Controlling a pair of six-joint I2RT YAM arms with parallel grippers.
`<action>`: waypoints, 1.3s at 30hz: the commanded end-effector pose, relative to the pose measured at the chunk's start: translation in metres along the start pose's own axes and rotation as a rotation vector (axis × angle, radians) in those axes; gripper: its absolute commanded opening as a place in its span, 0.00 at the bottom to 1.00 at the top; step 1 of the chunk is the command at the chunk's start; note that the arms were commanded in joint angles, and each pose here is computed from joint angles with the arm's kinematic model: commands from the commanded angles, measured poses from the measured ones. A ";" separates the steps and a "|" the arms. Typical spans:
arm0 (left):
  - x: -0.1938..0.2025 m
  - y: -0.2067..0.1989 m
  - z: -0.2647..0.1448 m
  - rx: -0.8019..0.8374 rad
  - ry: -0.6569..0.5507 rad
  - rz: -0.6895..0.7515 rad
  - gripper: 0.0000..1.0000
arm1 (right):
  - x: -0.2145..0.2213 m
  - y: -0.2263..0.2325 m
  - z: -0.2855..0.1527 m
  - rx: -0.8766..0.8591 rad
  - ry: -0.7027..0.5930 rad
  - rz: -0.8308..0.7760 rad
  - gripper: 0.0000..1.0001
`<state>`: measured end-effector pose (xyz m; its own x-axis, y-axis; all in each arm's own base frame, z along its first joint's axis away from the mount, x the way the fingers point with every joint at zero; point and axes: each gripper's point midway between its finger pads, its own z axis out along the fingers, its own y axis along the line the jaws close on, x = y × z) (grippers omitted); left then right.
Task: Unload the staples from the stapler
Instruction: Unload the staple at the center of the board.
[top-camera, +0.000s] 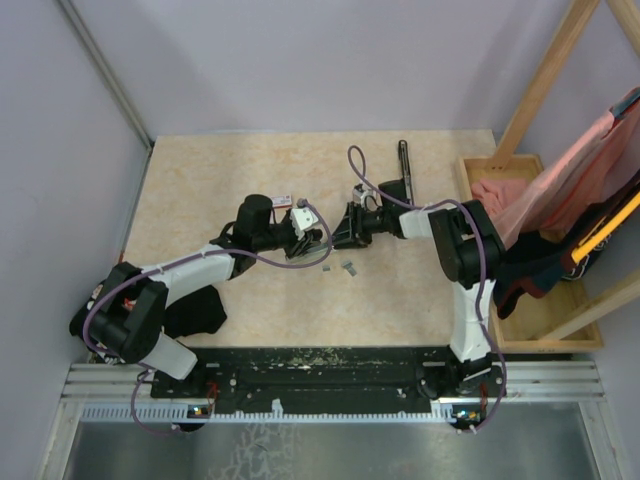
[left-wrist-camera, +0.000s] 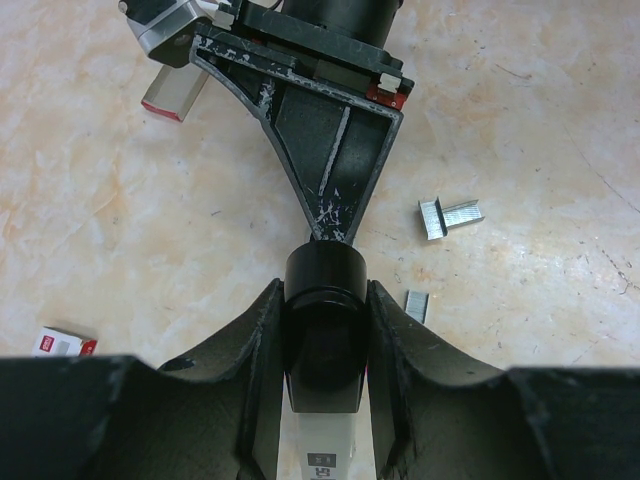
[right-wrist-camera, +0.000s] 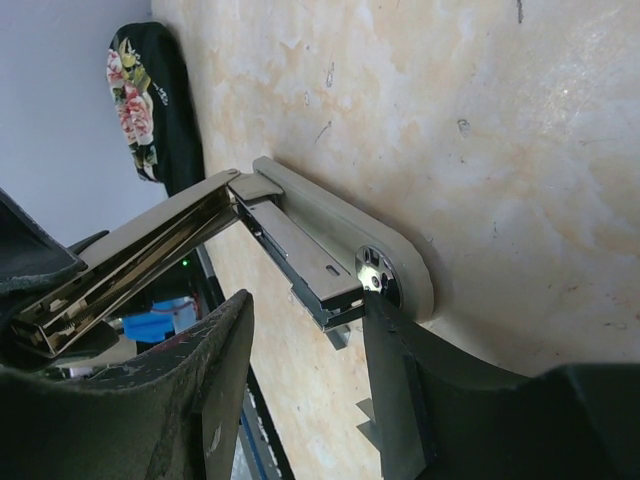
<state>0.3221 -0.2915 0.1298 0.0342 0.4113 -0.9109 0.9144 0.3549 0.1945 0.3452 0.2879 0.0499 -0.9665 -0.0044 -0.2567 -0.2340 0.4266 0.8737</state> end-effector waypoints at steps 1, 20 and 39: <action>-0.024 0.005 -0.002 -0.004 -0.076 0.028 0.00 | -0.006 0.004 0.001 -0.038 -0.023 -0.032 0.48; -0.026 -0.006 -0.002 0.057 -0.091 0.026 0.00 | -0.006 0.005 0.009 -0.121 0.007 0.000 0.50; -0.034 -0.026 -0.006 0.172 -0.129 0.039 0.00 | 0.002 0.012 0.024 -0.187 0.047 0.051 0.50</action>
<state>0.3147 -0.2909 0.1277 0.0329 0.4008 -0.9156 0.9372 0.3060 0.1676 0.3400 0.3005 0.0500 -0.9902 -0.0207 -0.1382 -0.1386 0.2666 0.9538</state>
